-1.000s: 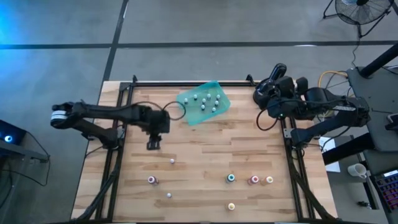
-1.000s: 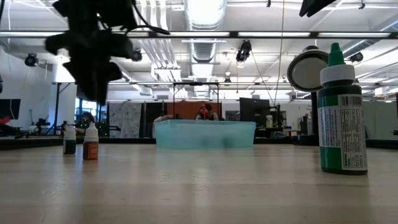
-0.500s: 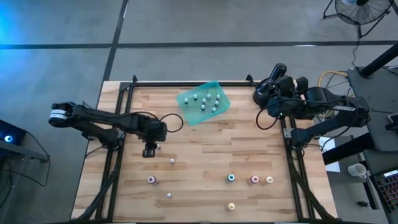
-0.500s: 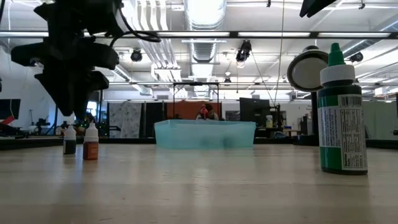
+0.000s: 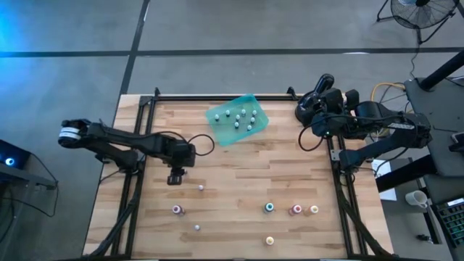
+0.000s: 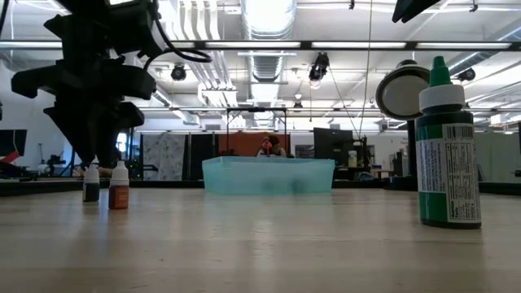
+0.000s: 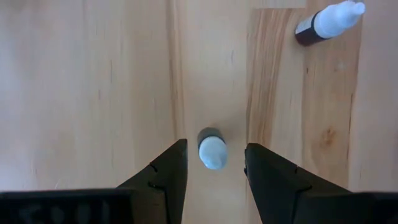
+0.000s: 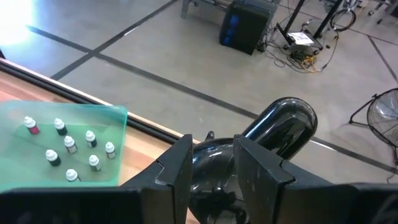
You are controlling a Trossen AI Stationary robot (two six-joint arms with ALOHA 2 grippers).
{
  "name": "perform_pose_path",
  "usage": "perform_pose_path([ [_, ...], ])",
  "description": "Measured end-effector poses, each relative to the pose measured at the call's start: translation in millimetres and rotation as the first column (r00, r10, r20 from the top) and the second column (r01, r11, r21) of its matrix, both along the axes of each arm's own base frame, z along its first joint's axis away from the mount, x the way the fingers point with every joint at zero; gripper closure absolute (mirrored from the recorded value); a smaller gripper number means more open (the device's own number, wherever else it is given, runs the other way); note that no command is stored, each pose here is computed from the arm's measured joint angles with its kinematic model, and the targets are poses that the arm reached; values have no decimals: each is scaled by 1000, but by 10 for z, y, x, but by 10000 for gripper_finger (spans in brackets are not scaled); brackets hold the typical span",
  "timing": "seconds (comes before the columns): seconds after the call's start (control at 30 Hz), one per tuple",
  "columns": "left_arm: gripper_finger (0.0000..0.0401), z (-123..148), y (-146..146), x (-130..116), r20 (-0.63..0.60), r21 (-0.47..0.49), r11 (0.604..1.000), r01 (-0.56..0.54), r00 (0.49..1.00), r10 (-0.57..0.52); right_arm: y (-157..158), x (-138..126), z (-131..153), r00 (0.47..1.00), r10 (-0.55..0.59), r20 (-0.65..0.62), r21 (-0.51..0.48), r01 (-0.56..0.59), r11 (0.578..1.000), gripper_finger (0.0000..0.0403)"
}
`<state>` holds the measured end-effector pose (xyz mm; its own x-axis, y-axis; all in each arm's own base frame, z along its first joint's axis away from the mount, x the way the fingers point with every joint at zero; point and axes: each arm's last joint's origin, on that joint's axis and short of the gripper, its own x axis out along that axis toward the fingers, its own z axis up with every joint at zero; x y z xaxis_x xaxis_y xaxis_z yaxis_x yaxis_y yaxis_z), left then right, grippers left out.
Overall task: Pick & Place food coloring
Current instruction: Put the blue small food coloring into the green bin
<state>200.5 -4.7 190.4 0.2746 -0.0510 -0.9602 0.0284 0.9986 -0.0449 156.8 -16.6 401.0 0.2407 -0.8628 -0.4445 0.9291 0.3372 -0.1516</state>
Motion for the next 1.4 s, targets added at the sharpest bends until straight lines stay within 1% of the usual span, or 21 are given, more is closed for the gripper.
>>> perform_pose_path([
  [0.2,268,-65,-1,34,-29,2,1000,8,1000,-8,0,0,-1,1000,0,0,0,0,1000,298],
  [0.37,268,-119,0,16,-55,6,1000,23,998,-23,0,0,-1,1000,0,0,0,0,1000,298],
  [0.67,268,-143,1,9,-53,10,1000,23,998,-22,-6,-1,-1,1000,-3,-4,-2,3,1000,298],
  [0.97,292,-154,8,15,-41,33,999,12,999,-10,-7,-1,-1,1000,-3,-4,-2,3,1000,305],
  [1.17,312,-161,7,12,-42,27,1000,3,999,-2,-7,-1,-1,1000,-3,-4,-2,3,1000,302],
  [1.4,317,-190,5,3,-40,15,1000,-22,999,22,-7,-2,-1,1000,-3,-5,-2,3,1000,302],
])
